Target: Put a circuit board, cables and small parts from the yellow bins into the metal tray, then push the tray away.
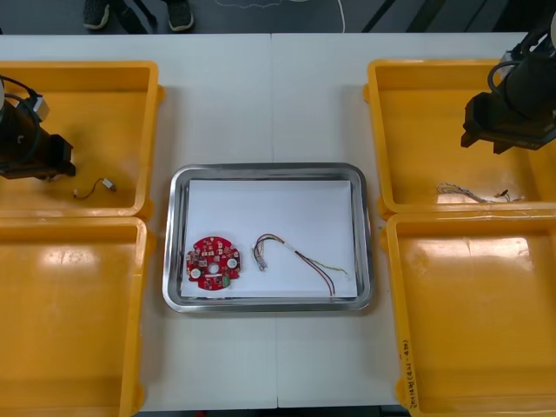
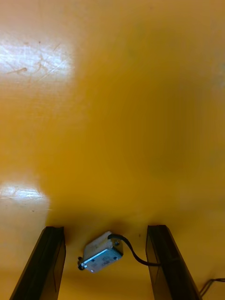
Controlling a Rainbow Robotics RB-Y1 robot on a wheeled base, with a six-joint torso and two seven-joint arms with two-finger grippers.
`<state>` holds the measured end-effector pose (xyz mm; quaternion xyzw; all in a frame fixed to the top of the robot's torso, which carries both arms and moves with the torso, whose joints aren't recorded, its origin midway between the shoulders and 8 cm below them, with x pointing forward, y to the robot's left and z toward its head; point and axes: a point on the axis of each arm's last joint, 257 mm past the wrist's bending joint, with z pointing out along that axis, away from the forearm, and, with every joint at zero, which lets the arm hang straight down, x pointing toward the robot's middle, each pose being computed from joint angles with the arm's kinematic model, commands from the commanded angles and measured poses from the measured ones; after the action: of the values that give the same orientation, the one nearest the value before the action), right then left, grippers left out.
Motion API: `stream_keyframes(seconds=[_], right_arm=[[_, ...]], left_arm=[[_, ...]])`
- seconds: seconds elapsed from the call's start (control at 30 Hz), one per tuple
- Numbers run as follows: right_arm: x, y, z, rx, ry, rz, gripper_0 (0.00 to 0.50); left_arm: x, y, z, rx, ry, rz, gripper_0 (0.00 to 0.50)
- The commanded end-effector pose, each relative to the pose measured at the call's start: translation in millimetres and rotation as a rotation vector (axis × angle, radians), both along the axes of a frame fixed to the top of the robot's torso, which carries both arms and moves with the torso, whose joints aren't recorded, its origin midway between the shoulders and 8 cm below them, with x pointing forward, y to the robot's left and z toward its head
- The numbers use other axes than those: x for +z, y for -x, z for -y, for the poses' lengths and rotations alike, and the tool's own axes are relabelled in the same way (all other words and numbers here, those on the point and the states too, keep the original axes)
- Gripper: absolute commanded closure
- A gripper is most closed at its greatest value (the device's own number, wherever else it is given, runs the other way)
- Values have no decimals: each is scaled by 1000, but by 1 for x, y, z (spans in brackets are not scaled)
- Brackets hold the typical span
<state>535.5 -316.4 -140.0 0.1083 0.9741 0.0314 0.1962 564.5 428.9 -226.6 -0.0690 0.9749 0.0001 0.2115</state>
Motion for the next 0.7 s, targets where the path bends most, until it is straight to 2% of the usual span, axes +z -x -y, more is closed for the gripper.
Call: stream_keyframes(seconds=[0.03,0.33,0.37,0.4,0.47,0.57,0.7], right_arm=[[10,-6,26,-143,-26,47,28],[-4,-21,8,-392,-138,78,30],[-5,-22,7,-417,-149,80,29],[-9,-24,2,-443,-168,79,28],[-13,-26,-1,-479,-189,79,30],[-17,-28,-6,-523,-216,76,30],[-27,-26,-13,-621,-270,48,30]], left_arm=[[14,-8,-18,-84,-77,29,0],[-2,-6,-18,-72,-65,13,2],[-2,-6,-18,-70,-67,12,133],[-3,-6,-17,-71,-66,10,365],[-3,-5,-18,-69,-66,6,490],[-4,-4,-16,-69,-60,1,500],[-1,-3,-12,-66,-50,-8,500]])
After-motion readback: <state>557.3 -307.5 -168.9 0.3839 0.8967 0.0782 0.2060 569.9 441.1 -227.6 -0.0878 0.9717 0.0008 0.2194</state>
